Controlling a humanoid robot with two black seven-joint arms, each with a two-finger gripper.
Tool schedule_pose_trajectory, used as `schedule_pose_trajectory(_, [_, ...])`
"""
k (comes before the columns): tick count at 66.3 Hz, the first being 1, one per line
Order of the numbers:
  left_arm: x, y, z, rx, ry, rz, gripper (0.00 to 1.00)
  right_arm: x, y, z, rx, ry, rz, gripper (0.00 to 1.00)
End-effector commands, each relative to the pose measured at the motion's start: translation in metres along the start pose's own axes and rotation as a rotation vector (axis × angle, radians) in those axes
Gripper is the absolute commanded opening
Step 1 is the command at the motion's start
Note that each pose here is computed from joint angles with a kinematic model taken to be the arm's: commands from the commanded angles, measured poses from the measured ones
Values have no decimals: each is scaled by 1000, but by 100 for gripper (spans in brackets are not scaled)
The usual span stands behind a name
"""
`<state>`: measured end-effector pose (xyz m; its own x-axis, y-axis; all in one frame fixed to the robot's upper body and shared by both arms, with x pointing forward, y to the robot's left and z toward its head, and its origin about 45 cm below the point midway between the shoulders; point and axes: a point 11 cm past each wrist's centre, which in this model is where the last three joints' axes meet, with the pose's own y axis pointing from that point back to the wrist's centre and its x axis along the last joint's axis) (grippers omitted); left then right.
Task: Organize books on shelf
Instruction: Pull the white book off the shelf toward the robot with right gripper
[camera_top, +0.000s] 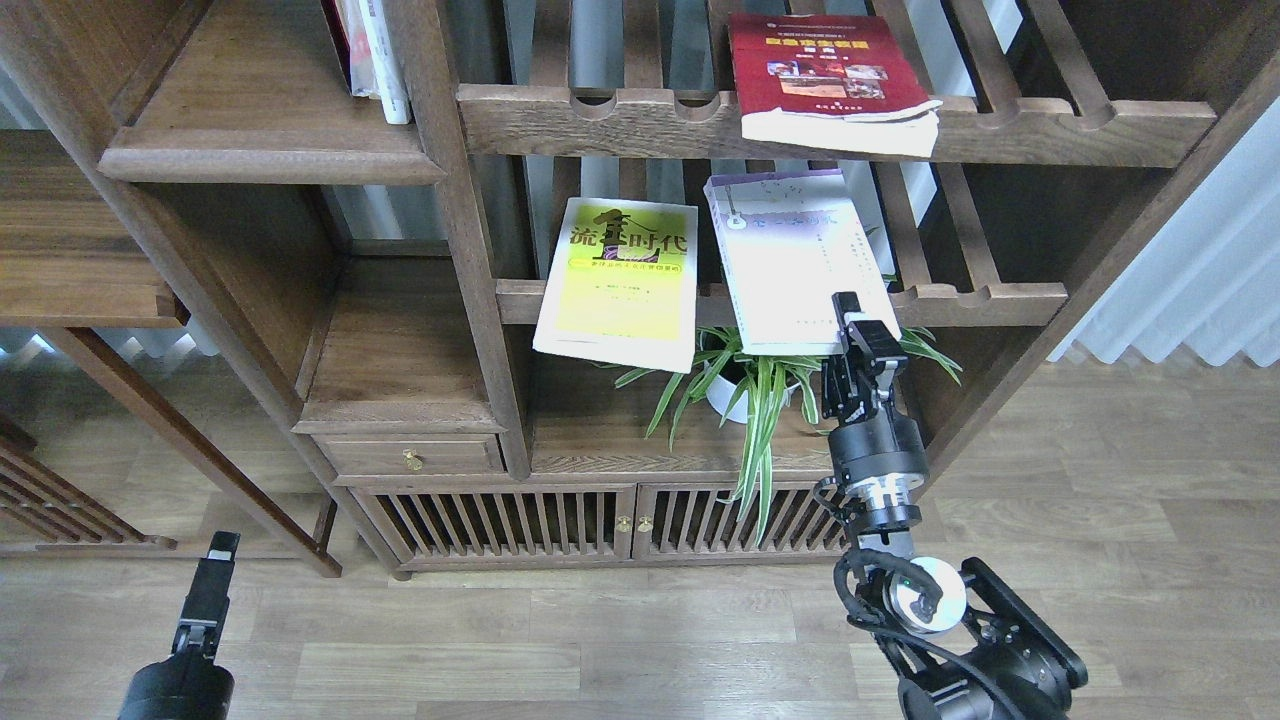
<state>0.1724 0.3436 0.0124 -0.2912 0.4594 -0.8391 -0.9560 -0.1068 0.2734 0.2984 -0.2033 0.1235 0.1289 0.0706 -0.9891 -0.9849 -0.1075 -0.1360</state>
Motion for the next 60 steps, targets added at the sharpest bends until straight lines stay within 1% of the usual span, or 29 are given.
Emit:
schedule_pose_trajectory(1, [0, 0, 0, 0, -1, 1, 100, -6, 13, 15, -31, -34, -10, 3])
schedule_pose_trajectory(5, [0, 0, 0, 0, -1, 1, 100, -12, 27, 24, -43, -67, -14, 3])
schedule_pose_trajectory(18, [5, 1, 1, -1, -7, 15, 100, -19, 51, 29, -29, -116, -11, 3])
schedule_pose_trajectory(36, [9, 3, 2, -2, -14, 27, 100, 6, 103, 21, 36, -128, 120, 3])
schedule_pose_trajectory(45, [9, 2, 2, -1, -14, 26, 100, 15, 124, 3, 46, -82, 177, 3])
schedule_pose_trajectory(50, [8, 1, 1, 0, -14, 23, 100, 18, 133, 0, 48, -74, 199, 3])
schedule_pose_trajectory(51, [7, -1, 1, -1, -14, 20, 100, 21, 142, 0, 53, -77, 222, 3])
schedule_pose_trajectory(60, [9, 0, 1, 0, -17, 25, 100, 27, 160, 0, 67, -80, 265, 3])
